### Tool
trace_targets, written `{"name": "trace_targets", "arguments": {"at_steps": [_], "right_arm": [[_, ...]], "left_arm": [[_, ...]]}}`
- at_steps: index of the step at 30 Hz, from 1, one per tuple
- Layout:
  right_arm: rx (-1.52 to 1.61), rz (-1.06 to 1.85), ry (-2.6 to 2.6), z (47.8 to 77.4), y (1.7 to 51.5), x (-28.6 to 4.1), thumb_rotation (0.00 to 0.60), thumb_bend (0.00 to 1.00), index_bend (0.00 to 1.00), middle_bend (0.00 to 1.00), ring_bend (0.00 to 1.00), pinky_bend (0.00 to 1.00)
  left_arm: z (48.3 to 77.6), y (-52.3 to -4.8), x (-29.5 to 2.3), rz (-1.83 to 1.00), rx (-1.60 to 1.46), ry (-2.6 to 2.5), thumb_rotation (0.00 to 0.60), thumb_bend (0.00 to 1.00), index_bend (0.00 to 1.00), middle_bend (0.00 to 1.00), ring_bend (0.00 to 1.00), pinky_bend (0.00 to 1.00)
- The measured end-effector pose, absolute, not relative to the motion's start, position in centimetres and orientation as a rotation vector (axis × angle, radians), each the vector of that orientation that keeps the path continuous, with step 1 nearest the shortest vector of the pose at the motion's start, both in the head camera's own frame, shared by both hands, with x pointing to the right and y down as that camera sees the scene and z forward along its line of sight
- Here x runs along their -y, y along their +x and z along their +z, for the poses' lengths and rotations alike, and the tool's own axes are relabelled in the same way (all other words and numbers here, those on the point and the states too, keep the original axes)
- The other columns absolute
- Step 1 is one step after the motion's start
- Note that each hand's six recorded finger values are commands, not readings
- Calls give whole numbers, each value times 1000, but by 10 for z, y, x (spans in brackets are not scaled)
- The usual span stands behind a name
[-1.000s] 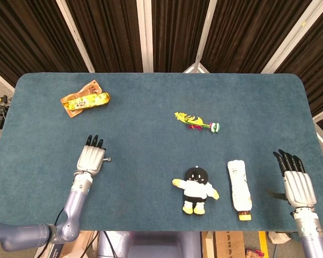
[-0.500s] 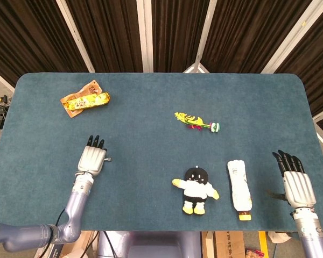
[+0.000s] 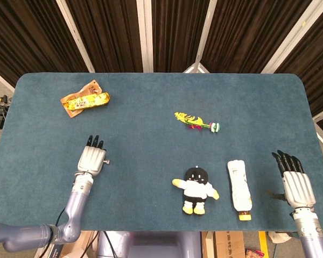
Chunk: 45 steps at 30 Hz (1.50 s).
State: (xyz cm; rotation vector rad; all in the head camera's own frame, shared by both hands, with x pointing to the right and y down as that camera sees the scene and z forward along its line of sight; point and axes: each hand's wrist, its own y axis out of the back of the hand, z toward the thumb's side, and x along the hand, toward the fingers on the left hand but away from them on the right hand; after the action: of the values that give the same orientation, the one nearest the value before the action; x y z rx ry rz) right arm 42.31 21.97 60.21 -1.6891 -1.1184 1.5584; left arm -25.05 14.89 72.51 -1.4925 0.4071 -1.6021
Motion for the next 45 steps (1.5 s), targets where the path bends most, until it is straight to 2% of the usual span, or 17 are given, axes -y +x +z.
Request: {"name": "trace_targets", "arguments": {"at_steps": [30,45], "right_arm": [[1125,1555,-1696,601,423,-220,600,112,86,67,20,0],[1123,1553,-1702,599,422,-221,600,112,86,68,21,0]], "left_arm": [[694,-235,-141,-1505,-409,-1411,600,561,565,177,0,0],[672,-226,-137,-1326,-114,-949,600,561,570,183,0,0]]}}
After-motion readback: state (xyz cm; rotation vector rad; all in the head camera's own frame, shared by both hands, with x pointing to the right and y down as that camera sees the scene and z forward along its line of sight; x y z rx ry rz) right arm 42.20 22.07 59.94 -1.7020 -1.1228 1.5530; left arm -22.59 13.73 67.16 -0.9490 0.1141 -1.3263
